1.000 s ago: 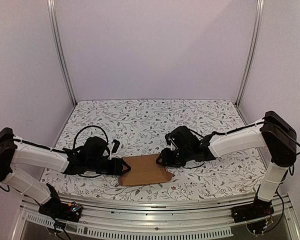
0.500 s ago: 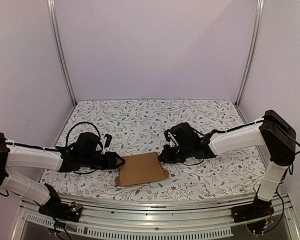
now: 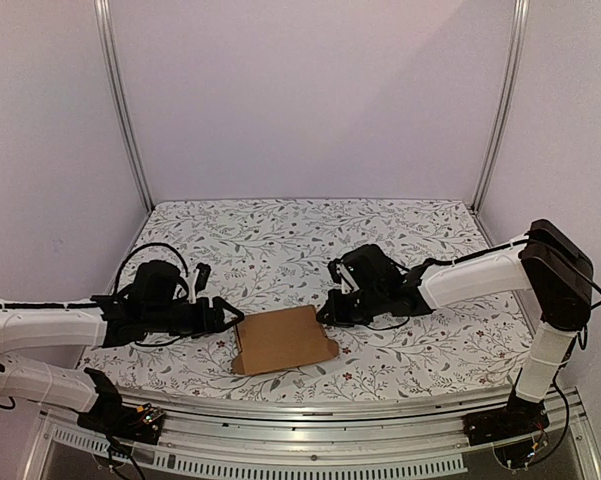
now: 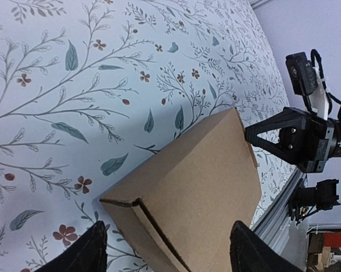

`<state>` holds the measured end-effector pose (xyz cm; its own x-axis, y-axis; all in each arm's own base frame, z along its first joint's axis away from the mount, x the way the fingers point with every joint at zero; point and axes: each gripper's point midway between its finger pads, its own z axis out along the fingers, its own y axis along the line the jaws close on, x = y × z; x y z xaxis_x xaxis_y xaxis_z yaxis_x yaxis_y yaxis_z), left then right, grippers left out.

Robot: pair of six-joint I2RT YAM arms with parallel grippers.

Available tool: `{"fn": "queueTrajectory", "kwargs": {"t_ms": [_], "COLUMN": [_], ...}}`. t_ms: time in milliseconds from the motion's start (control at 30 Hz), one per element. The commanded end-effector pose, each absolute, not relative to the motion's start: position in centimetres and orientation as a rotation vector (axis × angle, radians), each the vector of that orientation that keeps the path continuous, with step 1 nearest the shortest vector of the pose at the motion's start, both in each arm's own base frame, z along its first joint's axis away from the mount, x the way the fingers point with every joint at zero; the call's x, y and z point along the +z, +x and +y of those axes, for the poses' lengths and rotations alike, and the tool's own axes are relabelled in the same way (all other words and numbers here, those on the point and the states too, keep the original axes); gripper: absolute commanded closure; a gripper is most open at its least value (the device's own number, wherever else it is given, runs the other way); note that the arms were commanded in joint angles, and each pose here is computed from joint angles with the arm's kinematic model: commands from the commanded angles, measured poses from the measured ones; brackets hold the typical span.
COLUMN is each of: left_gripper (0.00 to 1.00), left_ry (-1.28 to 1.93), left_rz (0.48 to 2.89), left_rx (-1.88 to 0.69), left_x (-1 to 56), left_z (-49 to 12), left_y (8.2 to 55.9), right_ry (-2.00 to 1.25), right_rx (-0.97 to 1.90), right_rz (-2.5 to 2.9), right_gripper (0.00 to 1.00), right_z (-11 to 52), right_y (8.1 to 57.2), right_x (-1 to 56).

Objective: Fold the paper box

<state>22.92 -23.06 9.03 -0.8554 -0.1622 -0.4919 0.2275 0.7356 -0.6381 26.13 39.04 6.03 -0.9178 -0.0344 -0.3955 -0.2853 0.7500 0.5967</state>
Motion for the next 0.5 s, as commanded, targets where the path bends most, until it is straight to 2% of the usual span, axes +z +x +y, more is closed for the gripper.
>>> {"fn": "queueTrajectory", "kwargs": {"t_ms": [0, 100, 233, 300, 467], "left_gripper": [0.26, 0.18, 0.17, 0.07, 0.06], "left_ry": [-0.012, -0.073, -0.11, -0.127, -0.155], "left_rz": [2.467, 2.472, 2.481, 2.467, 2.438], "left_rx": [-1.06, -1.121, -1.178, -1.208, -1.291], "left_x": [8.0, 7.6, 6.9, 6.9, 7.0], "left_z": [-22.7, -22.7, -23.0, -23.1, -23.9], "left_y": [21.4, 21.0, 20.5, 20.6, 20.8], "right_ry": [-0.261, -0.26, -0.251, -0.243, -0.234], "right_rx": [0.907, 0.911, 0.923, 0.924, 0.944], "right_rz": [2.661, 2.66, 2.664, 2.665, 2.667], "right_gripper": [1.0, 1.0, 1.0, 1.0, 1.0], "right_z": [37.7, 37.6, 37.4, 37.2, 37.1], "right_y": [25.3, 25.2, 24.9, 24.7, 24.4], "right_x": [4.4, 4.4, 4.2, 4.1, 3.7]}}
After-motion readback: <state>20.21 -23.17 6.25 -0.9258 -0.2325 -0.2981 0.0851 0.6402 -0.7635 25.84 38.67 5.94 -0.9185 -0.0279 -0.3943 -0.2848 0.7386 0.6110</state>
